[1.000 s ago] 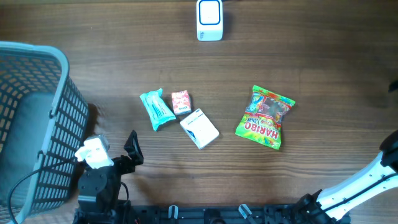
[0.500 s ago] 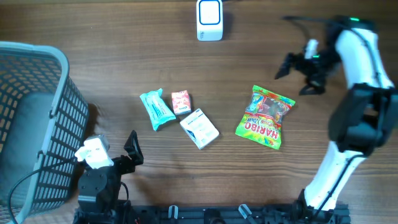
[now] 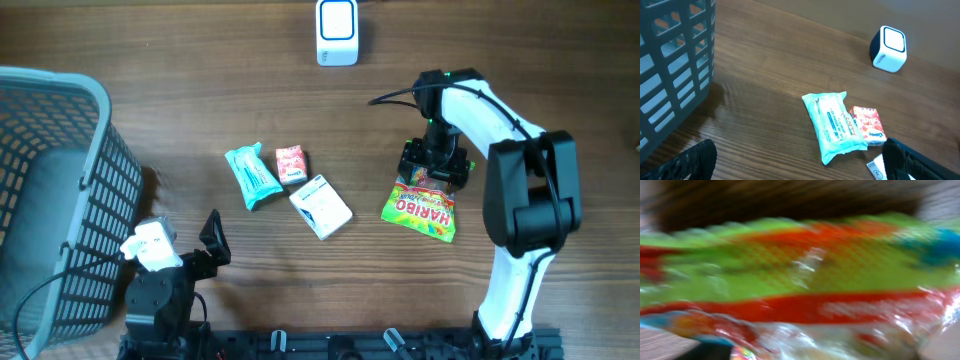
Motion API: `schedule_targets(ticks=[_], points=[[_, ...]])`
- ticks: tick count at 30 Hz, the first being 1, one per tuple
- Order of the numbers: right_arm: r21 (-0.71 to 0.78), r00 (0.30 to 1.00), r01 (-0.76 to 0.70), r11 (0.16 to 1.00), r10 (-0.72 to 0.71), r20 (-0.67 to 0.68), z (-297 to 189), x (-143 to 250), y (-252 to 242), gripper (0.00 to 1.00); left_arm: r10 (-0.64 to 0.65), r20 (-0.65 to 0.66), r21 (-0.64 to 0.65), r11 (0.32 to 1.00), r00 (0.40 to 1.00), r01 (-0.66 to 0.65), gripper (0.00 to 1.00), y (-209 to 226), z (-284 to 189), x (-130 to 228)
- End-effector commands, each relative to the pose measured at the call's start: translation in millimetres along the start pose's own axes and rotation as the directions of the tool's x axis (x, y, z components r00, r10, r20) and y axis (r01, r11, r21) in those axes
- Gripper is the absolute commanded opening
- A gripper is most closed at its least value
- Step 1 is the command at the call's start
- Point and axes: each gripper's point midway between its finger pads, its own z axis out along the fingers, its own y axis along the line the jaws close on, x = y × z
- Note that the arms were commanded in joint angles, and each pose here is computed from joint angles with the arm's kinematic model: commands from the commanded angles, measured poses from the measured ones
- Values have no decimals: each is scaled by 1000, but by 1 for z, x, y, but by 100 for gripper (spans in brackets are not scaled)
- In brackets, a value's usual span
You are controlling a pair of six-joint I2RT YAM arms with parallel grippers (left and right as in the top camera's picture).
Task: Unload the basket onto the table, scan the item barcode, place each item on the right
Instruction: 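Lower the right gripper onto the Haribo bag and grasp it, then lift the Haribo bag and hold it up to the scanner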
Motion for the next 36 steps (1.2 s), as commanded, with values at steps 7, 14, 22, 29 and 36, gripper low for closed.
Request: schedule_targets(ticks=[7,14,22,29,36], points=[[-601,924,121,790,-311,-221,-71,58,92,4,-7,0,13,1000,1000,7,100,-2,1,1],[-829,721,473,-299,-409,559,-213,72,157,4,-7,0,13,1000,1000,7,100,-2,1,1],[34,-45,789,-613,-3,999,-238,67,209,4,-7,0,13,1000,1000,7,100,-2,1,1],[512,-424,527,-678,312,850,-294,152,251,4,-7,0,13,1000,1000,7,100,-2,1,1],[774,-606,326,-543,509,611,-336,200,226,4,-7,-1,13,1000,1000,7,100,-2,1,1]])
